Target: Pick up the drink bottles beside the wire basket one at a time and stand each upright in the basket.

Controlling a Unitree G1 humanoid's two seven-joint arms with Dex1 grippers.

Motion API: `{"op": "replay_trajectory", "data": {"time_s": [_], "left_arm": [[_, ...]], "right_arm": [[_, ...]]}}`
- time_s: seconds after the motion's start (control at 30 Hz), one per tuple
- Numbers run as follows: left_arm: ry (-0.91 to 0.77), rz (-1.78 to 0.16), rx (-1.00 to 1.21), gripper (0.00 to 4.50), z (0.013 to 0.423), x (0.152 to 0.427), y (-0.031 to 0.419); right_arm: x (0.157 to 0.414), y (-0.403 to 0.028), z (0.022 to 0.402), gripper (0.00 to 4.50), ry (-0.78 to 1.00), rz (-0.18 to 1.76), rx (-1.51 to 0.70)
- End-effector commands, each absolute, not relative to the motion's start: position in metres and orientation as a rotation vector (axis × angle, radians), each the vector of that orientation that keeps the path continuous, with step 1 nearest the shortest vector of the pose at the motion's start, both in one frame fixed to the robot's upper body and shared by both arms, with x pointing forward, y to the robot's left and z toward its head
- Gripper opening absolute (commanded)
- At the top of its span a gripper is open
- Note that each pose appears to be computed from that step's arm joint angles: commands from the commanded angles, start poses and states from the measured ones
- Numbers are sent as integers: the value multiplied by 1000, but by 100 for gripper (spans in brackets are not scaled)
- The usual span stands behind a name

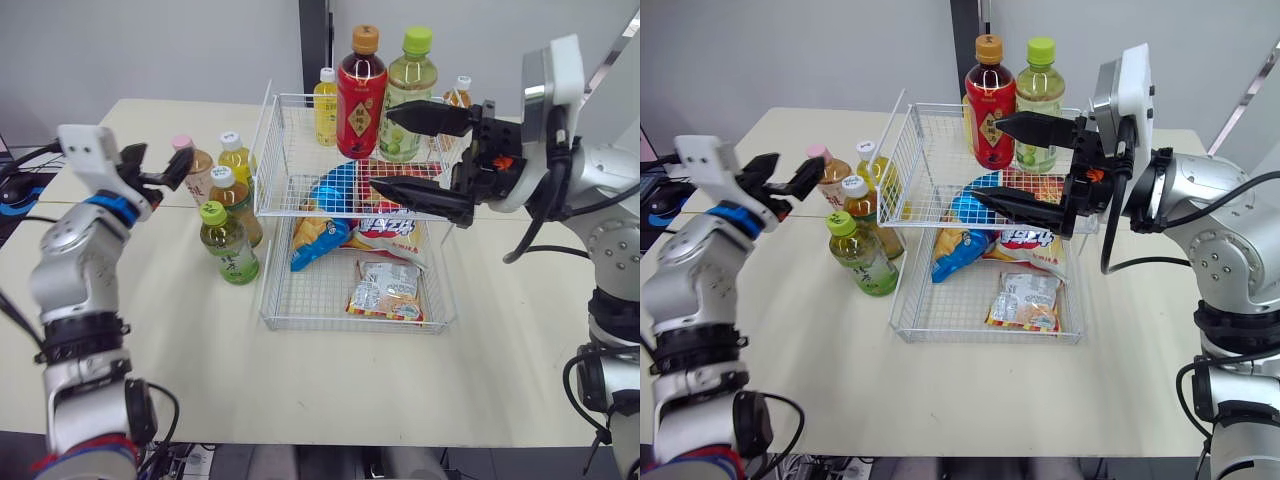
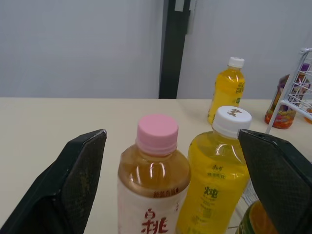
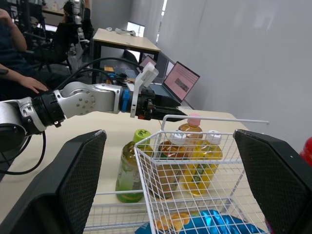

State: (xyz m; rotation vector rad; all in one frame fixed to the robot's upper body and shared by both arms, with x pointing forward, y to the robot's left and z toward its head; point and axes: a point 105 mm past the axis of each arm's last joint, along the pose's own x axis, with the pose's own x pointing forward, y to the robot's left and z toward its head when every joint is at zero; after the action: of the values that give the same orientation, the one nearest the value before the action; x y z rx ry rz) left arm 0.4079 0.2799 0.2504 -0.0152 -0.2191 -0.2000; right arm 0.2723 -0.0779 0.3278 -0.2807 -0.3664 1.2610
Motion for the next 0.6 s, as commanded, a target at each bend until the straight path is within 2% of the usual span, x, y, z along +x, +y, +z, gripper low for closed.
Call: {"op": "replay_trajectory", "data": {"time_s": [0.03,0.27,0.6], "left_arm": [[-248,-187,35,448,260,425,274],[-232,-150,66,448,263,448,267],[-240,-109,67,448,261,447,281]], "right_arm": [[263,-83,341,450,-434,1206,-314],[260,-89,341,450,-427,1151,-326],[260,-90,343,450,-428,1134,-326]]}}
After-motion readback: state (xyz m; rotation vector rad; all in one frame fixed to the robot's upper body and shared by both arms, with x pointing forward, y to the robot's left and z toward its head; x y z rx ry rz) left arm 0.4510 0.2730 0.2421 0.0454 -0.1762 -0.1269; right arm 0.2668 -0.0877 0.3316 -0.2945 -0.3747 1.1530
